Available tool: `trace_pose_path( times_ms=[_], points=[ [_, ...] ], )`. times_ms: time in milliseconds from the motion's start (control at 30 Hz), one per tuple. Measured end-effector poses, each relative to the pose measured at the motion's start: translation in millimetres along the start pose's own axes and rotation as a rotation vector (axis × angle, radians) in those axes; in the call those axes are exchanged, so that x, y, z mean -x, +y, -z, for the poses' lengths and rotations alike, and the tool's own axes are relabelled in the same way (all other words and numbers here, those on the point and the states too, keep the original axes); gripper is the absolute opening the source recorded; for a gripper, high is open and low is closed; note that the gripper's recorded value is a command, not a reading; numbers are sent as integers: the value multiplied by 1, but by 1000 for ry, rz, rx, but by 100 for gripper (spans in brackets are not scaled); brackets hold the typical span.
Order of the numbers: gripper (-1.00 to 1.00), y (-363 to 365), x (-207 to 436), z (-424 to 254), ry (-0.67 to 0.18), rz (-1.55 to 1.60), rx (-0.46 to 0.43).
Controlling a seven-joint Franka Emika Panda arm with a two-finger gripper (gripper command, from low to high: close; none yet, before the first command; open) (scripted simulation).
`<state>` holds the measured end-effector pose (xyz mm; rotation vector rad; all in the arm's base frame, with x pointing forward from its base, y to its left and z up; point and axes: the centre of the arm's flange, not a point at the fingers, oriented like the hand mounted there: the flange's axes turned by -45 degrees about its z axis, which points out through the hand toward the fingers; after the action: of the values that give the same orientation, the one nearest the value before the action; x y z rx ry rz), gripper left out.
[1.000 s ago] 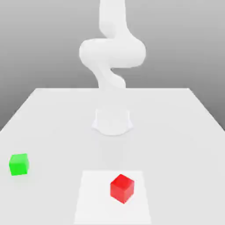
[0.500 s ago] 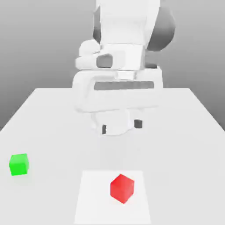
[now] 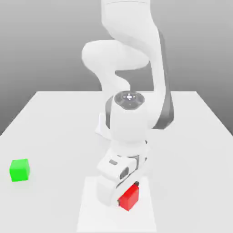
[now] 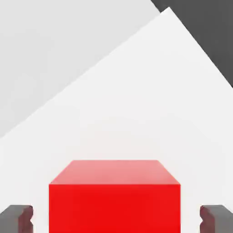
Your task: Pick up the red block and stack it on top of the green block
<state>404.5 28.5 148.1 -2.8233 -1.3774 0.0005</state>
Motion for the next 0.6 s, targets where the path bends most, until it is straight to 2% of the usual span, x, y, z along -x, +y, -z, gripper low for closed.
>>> trace_pose_path(
  times_ms=[133,333,600],
  points=[
    [-100,0,0,-1,-1,0,-1],
    [-100,3,3,54,-1,-9,-1],
    [-100,106,189,81,-7,-476,2]
  ],
)
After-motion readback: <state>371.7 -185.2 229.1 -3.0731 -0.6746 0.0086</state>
